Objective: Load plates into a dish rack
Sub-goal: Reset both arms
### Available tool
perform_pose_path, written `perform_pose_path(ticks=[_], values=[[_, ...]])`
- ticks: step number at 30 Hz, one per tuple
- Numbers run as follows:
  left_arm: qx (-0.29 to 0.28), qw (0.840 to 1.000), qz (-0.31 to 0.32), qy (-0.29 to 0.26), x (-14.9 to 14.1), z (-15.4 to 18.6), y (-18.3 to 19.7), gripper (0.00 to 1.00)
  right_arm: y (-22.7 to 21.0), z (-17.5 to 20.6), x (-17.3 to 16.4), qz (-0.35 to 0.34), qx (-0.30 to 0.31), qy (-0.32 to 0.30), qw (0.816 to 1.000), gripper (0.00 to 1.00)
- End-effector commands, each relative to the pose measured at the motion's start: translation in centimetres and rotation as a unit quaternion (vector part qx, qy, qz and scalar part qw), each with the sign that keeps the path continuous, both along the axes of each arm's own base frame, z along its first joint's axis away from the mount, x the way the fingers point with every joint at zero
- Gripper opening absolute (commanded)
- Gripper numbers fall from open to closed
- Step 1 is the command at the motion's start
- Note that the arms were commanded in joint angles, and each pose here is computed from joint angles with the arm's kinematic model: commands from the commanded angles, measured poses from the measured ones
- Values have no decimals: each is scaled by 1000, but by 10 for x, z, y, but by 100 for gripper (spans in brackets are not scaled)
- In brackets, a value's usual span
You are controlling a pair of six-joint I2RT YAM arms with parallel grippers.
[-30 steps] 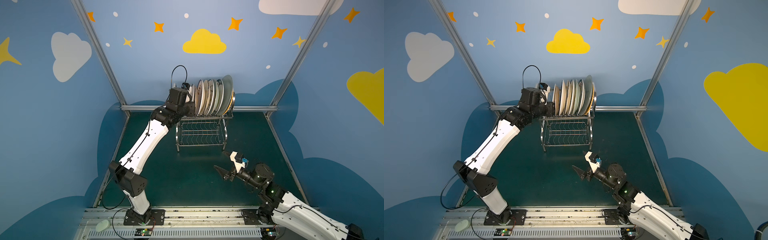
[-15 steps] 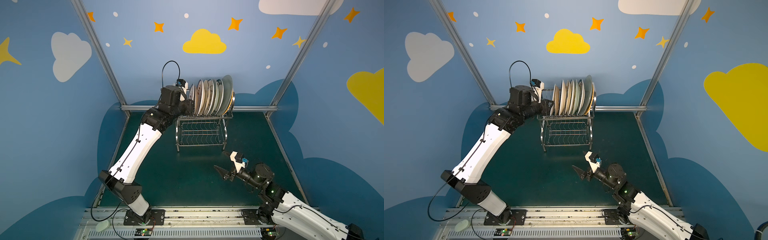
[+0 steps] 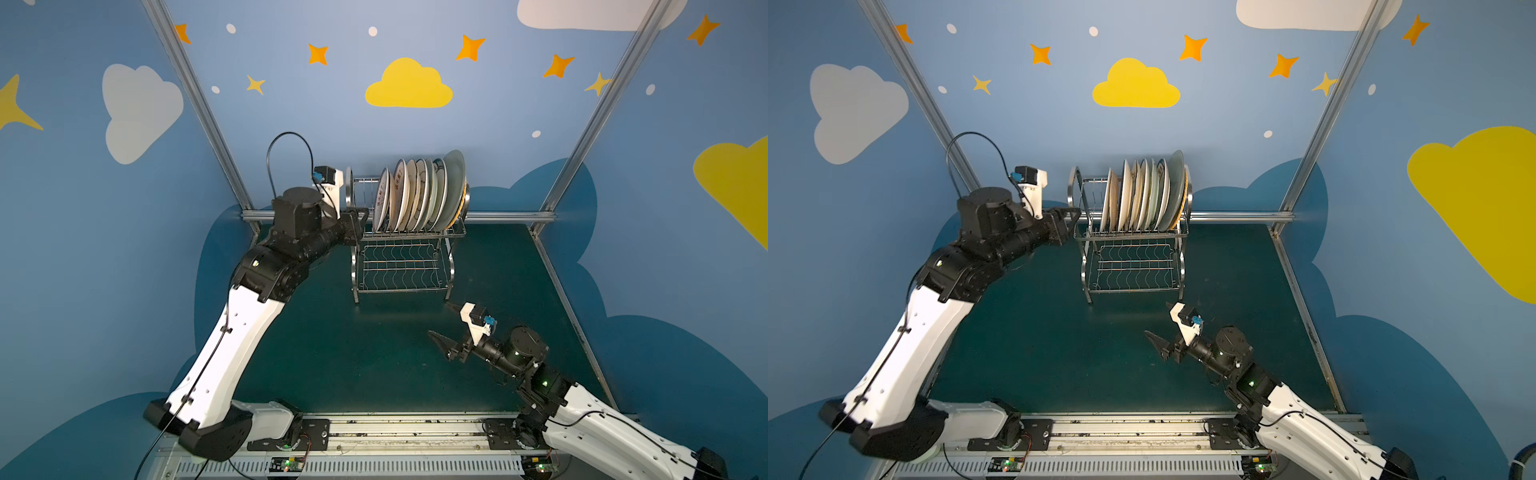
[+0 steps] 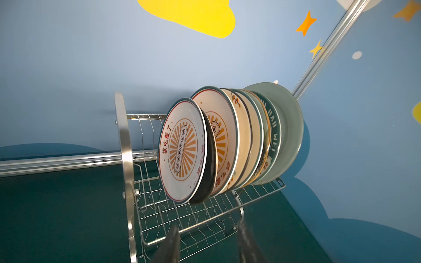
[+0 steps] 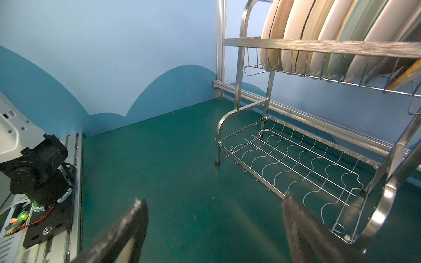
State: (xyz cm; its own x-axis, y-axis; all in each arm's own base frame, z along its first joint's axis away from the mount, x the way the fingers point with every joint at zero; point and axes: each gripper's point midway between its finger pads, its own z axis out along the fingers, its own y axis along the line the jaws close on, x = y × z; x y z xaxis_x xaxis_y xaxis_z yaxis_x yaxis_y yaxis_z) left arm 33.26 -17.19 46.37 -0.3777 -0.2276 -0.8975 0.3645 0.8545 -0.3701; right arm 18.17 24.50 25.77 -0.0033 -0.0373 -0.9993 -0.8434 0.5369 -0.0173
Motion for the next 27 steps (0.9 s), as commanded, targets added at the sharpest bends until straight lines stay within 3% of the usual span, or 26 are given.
perform_pose_path(ticks=[1, 3, 5, 7, 10, 14, 19, 27], values=[[-53, 998, -5, -13, -28, 7, 9, 53, -2, 24, -3, 1, 18, -7, 1000, 90], [-71, 997, 3, -16, -45, 0, 20, 69, -3, 27, -4, -1, 17, -6, 1000, 90], [-85, 996, 11, -18, -61, -12, 30, 99, -5, 29, -4, -3, 14, -8, 1000, 90], [-100, 994, 30, -16, -75, -24, 43, 100, -8, 33, -2, -13, 15, -12, 1000, 90], [-120, 990, 68, -6, -87, -57, 62, 100, -25, 39, 16, -86, 44, 12, 995, 90], [-133, 981, 142, 16, -86, -115, 87, 100, -41, 37, 32, -143, 12, 25, 989, 90], [-107, 964, 244, 29, -78, -168, 119, 100, -65, 34, 54, -211, -9, 39, 977, 90], [-26, 920, 390, 13, -59, -232, 169, 100, -152, 11, 103, -396, -7, 72, 916, 90]])
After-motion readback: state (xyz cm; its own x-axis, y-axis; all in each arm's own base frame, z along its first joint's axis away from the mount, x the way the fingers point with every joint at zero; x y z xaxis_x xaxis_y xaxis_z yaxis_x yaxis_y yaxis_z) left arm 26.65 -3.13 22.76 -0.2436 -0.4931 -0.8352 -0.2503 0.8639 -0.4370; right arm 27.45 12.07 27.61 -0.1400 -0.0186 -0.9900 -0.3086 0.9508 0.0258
